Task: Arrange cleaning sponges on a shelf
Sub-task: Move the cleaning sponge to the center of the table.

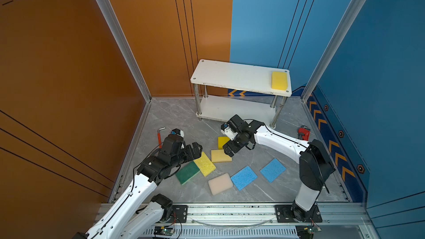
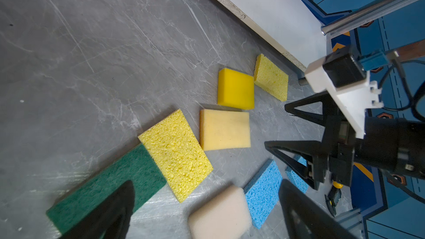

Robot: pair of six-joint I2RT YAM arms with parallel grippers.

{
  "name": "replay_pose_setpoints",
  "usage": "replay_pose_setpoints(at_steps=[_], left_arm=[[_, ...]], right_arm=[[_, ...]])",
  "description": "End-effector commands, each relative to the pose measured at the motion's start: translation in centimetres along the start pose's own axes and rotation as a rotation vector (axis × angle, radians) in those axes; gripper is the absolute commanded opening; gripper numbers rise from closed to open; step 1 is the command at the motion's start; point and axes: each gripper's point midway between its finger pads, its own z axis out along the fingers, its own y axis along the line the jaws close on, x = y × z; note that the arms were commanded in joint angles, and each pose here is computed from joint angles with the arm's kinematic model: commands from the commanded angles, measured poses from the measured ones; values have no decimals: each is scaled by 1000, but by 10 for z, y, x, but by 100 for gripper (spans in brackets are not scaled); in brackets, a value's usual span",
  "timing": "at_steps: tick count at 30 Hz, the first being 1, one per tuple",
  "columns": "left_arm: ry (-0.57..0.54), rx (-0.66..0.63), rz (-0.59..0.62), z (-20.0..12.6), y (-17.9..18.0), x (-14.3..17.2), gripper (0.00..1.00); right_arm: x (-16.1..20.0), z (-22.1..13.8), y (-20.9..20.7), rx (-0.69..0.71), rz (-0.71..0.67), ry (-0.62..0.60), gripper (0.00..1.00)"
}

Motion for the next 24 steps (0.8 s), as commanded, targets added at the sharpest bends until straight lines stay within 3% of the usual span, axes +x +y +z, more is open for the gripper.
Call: replay_pose_setpoints(at_steps=[1, 7, 14, 24], left_arm=[[10, -63, -29, -2, 17, 6, 98], [33, -65, -23, -1, 19, 5, 98], [49, -75, -28, -3, 25, 4, 98], [50, -85, -65, -10, 39, 5, 98]], right_arm=[[-15, 6, -12, 60, -94, -12, 100], [-27, 28, -24, 109, -190, 18, 100], [-45, 43, -30, 125, -220, 16, 100], [-44, 76, -43, 102, -214, 96, 100]])
